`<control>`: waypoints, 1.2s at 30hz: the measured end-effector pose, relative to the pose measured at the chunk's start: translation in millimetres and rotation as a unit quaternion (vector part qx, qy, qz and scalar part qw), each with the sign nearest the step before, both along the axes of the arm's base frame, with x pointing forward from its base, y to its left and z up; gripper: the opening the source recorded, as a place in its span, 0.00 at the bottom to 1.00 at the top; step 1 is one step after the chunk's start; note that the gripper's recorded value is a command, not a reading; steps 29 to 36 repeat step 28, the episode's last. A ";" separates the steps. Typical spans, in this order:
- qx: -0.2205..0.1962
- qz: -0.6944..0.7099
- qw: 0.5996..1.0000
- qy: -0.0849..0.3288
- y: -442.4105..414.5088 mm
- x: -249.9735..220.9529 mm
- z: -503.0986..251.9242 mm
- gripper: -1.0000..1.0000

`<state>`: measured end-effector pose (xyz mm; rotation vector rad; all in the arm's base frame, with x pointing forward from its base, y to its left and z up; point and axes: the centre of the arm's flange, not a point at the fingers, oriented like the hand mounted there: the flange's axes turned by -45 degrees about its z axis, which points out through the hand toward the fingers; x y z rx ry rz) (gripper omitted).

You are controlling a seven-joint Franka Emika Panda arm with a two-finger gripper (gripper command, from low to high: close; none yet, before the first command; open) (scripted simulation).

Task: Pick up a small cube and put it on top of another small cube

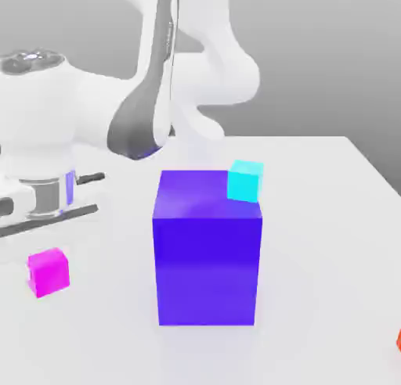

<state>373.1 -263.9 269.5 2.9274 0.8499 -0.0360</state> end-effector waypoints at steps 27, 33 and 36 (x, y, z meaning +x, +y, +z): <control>0.048 -0.102 0.994 -0.004 -51.3 -111.4 -89.5 1.00; 0.048 -0.102 0.994 -0.004 -51.3 -111.4 -89.5 1.00; 0.048 -0.102 0.994 -0.004 -51.3 -111.4 -89.5 1.00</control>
